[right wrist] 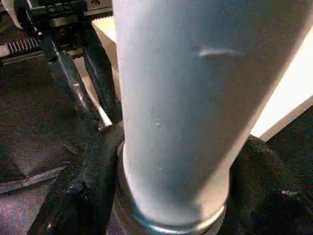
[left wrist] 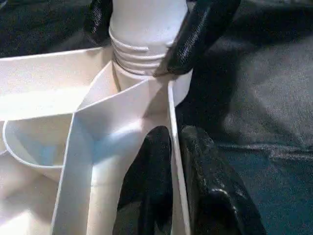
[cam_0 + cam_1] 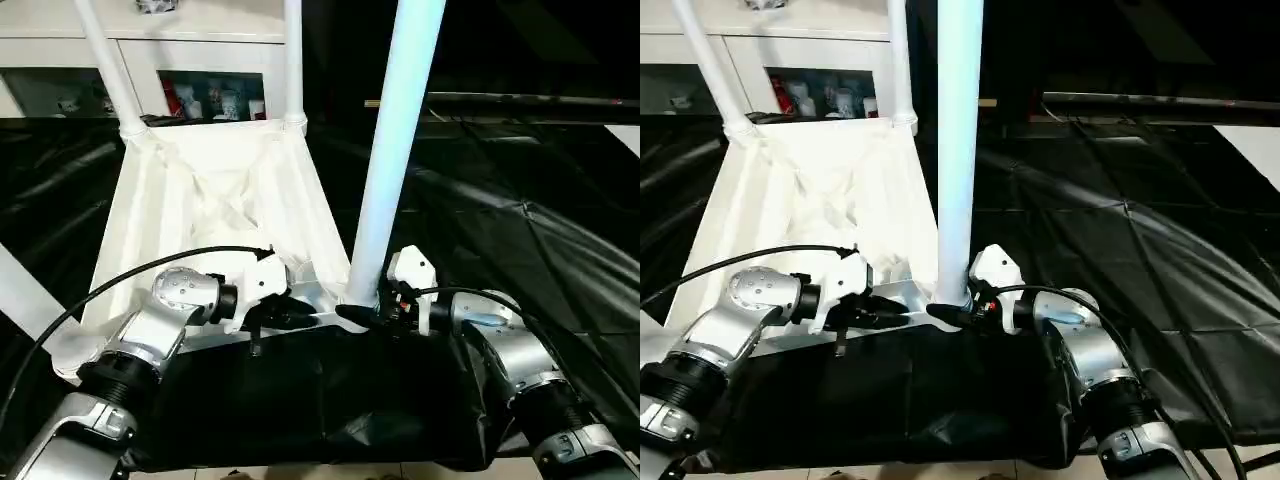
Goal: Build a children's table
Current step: Rotate leg to tighten
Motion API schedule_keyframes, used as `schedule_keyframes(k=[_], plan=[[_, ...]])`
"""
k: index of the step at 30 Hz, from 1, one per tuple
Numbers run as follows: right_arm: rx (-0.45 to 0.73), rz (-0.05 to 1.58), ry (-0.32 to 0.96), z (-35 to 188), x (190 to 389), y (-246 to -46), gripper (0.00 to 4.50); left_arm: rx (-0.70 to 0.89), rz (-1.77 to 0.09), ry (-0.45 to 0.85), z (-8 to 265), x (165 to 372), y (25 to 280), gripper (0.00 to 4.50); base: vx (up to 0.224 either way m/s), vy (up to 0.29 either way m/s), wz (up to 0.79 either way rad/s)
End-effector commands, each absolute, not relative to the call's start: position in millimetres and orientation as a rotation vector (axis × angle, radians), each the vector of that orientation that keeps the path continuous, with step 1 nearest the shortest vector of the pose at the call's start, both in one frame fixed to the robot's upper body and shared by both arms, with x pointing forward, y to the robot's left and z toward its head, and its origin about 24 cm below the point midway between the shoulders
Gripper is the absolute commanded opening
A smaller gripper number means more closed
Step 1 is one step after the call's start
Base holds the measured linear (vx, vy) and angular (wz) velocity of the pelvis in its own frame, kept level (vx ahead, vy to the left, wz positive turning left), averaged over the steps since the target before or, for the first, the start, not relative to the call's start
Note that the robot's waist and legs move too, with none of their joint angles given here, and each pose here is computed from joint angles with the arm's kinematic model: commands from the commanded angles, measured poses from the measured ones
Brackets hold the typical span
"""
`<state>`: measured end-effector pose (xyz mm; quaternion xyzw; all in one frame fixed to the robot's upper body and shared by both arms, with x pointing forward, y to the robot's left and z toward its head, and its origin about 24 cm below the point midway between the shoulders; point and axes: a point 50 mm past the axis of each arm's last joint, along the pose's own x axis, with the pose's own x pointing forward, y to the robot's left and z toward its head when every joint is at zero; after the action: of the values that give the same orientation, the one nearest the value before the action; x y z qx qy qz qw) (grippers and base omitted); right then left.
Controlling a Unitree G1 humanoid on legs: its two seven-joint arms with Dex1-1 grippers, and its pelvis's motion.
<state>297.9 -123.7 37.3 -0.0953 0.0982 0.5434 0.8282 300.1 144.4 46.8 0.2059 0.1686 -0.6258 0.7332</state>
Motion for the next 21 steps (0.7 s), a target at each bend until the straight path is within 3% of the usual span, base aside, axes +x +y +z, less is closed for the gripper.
schedule_keyframes(k=[1, 4, 15, 21], plan=[[-0.231, 1.129, 0.201, 41.1, 301.3, -130.8, 2.72, 0.469, -1.362, 0.497, 26.6, 292.4, 154.9, 0.22, 0.000, 0.000, 0.00], [-0.231, 1.129, 0.200, 42.0, 302.2, -131.4, 2.72, 0.428, -1.338, 0.483, 24.5, 294.4, 153.6, 0.02, 0.000, 0.000, 0.00], [-0.216, 1.115, 0.209, 38.7, 299.3, -131.5, 2.72, 0.386, -1.363, 0.491, 21.2, 292.6, 150.9, 0.00, 0.000, 0.000, 0.00], [-0.142, 0.849, 0.206, 27.1, 305.3, -131.4, 2.72, 0.421, -1.274, 0.490, 16.3, 298.3, 137.3, 0.00, 0.000, 0.000, 0.00]])
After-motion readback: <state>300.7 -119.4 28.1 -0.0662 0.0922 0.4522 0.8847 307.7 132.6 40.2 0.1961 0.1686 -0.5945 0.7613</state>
